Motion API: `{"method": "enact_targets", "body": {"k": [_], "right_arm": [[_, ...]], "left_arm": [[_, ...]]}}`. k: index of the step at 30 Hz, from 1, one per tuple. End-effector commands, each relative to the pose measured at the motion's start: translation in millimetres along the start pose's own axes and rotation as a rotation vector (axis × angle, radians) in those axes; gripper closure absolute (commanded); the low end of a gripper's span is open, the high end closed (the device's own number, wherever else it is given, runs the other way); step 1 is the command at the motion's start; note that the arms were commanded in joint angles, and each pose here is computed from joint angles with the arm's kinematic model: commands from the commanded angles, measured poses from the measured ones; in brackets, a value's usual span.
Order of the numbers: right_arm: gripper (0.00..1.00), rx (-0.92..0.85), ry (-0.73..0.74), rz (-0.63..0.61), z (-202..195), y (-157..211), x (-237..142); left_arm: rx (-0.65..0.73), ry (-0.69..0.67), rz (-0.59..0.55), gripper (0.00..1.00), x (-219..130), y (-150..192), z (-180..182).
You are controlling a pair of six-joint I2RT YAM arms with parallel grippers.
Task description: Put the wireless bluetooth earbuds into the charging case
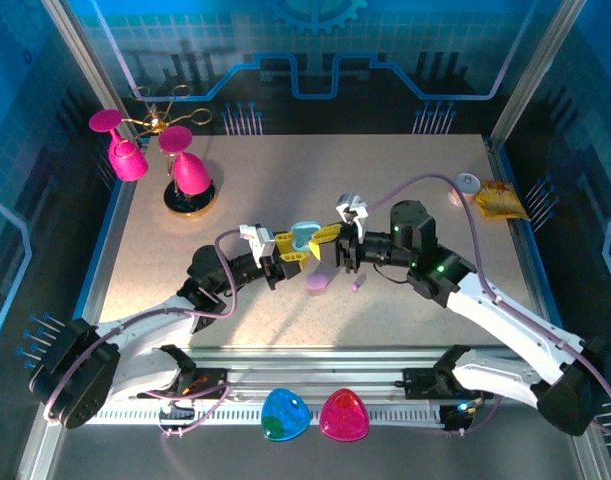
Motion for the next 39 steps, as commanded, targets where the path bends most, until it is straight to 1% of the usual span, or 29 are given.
{"method": "enact_targets", "body": {"k": [1,11,19,29,33,39], "right_arm": [[0.83,-0.08,0.005,-0.045,5.6,-16.8,3.6],[0.83,-0.11,0.059,-0.032,-5.0,-10.2,4.6],[0.83,-0.107,0.05,-0.011,-5.7,-4.7,5.9],[0.79,-0.117,0.045,0.01,-6.4,0.5,5.9],[0.72,-0.12,0.049,0.005,-5.6,-1.5,5.4],[0.72,-0.11,0.058,-0.021,-2.9,-11.1,2.9]], "left_arm": [[0.024,0.052,-0.062,0.8,0.8,-22.6,-8.5],[0.026,0.058,-0.079,0.79,-3.3,-30.3,-11.9],[0.025,0.052,-0.089,0.79,-3.4,-33.7,-10.9],[0.008,0.039,-0.093,0.79,-2.2,-38.0,-8.6],[0.008,0.037,-0.093,0.79,-2.1,-38.5,-8.1],[0.007,0.037,-0.088,0.79,-1.7,-36.3,-7.7]]}}
Point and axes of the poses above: each hand's point on the last joint's axis, 136 mm out from that joint toward the fingers, its own x axis out along the fingers, its own z axis along the line the jaws close on, y = z × x, the point moved 3 cm from there along -x, back along the fingers, and after that the axes turned 10 degrees about x, right-handed, at the moved point
